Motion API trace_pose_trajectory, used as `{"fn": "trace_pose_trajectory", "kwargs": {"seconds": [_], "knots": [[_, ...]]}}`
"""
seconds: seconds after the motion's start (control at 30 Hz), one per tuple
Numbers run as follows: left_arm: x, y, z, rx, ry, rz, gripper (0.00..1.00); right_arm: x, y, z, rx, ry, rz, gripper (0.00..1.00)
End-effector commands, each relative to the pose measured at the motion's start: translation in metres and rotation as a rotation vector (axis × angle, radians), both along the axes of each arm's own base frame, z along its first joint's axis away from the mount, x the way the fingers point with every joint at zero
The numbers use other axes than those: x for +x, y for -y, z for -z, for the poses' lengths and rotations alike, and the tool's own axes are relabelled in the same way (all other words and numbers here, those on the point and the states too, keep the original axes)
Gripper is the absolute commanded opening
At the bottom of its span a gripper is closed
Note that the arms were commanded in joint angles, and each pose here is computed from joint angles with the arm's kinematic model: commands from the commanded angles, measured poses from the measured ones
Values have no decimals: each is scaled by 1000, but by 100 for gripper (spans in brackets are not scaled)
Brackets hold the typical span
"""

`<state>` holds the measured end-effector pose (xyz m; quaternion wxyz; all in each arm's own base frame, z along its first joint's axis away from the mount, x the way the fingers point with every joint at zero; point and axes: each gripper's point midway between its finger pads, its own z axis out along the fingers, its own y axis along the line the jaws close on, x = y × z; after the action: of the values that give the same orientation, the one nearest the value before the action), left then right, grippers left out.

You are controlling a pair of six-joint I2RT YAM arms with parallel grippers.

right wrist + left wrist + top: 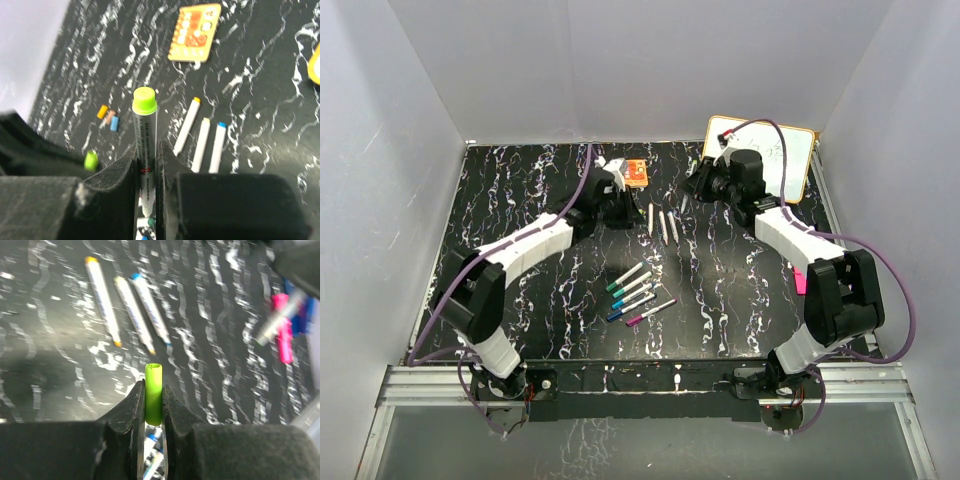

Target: Open the pen caps

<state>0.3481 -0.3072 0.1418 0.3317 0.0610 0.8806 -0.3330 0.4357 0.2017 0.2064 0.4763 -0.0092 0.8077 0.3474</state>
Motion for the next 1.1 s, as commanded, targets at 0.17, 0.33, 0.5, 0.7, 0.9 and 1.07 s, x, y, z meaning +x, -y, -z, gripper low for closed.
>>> {"fn": "trace_pose_trajectory", "kwargs": {"seconds": [0.17, 0.33, 0.5, 0.7, 0.9, 1.07], "knots": [[38, -89, 70, 554, -96, -116, 0, -22, 19, 29, -185, -102, -36, 0], [51, -108, 82, 653, -112, -157, 0, -30, 24, 39, -208, -125, -28, 0], [58, -122, 93, 686, -142, -172, 1, -32, 27, 53, -235, -166, -26, 0], [61, -130, 101, 709, -149, -187, 7, -30, 26, 65, -246, -203, -34, 0], [64, -131, 109, 714, -142, -190, 8, -31, 25, 79, -251, -238, -46, 0], [67, -130, 111, 708, -143, -189, 8, -34, 24, 92, -253, -264, -53, 0]]}}
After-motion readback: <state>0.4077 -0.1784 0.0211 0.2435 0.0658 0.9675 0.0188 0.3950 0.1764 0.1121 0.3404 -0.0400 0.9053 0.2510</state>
